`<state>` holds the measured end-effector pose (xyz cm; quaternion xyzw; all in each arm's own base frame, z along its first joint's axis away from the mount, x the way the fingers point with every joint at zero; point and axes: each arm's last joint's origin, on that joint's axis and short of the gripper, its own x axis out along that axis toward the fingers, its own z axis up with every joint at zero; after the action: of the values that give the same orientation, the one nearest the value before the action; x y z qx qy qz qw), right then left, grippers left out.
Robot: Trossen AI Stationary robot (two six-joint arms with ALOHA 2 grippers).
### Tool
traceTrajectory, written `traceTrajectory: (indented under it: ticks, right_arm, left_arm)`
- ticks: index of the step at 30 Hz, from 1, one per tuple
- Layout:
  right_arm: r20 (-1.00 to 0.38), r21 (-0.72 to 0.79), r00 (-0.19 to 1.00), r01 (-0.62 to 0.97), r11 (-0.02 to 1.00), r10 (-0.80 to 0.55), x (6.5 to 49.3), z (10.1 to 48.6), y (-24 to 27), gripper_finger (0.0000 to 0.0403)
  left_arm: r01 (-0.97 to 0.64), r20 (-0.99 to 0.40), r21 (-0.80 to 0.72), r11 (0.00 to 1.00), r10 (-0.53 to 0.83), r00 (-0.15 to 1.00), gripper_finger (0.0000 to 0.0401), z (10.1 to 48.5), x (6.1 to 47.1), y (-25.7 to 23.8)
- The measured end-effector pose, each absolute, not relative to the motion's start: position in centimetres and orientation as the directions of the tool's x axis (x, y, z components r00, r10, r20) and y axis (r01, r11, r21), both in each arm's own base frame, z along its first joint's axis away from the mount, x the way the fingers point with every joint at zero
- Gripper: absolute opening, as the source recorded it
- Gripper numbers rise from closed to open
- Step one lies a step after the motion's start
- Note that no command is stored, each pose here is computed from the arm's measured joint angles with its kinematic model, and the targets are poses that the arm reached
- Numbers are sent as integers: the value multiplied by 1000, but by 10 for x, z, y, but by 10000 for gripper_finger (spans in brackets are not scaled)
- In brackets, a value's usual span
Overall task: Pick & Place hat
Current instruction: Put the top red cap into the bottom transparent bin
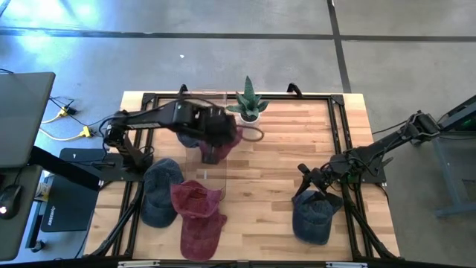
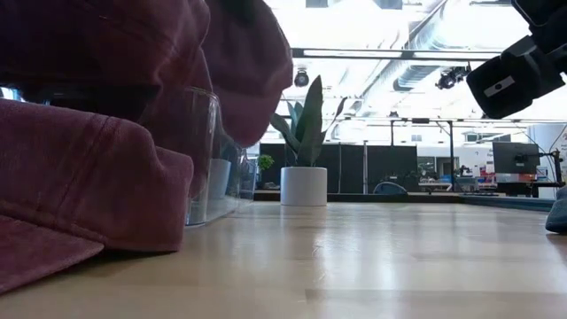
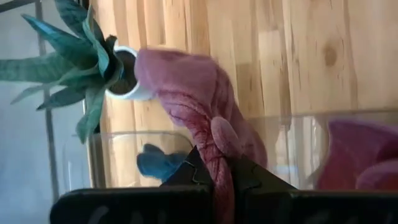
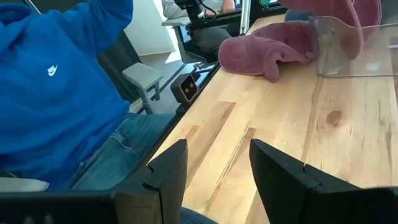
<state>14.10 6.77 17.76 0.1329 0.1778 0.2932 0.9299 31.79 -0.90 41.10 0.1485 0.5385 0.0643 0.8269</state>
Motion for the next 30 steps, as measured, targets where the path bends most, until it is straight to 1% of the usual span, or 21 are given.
traceTrajectory:
  ticks: [10, 14, 20, 22, 26, 28, 30]
  right_arm:
    - [-260, 351, 767, -491, 797, 587, 141, 177, 67, 169]
    - [-260, 350, 767, -491, 798, 587, 141, 177, 67, 169]
    - [-260, 351, 767, -491, 797, 587, 141, 177, 67, 169]
    - [-260, 351, 767, -491, 798, 586, 141, 177, 67, 169]
    - [-260, 350, 767, -491, 798, 586, 141, 177, 67, 169]
    - [-260, 350, 767, -491, 798, 586, 141, 177, 67, 169]
    - [-259, 350, 768, -490, 798, 586, 141, 177, 67, 169]
  left_arm:
    - [63, -843, 381, 922, 319, 434, 0, 413, 307, -57]
    - [33, -830, 433, 901, 384, 404, 0, 408, 299, -72]
    - [36, -846, 460, 887, 426, 320, 0, 378, 298, -88]
    - [34, -846, 470, 882, 439, 302, 0, 368, 291, -92]
    - [27, -841, 466, 884, 434, 323, 0, 343, 283, -94]
    - [39, -859, 432, 901, 398, 321, 0, 327, 278, -98]
    - [33, -861, 391, 920, 353, 366, 0, 320, 274, -102]
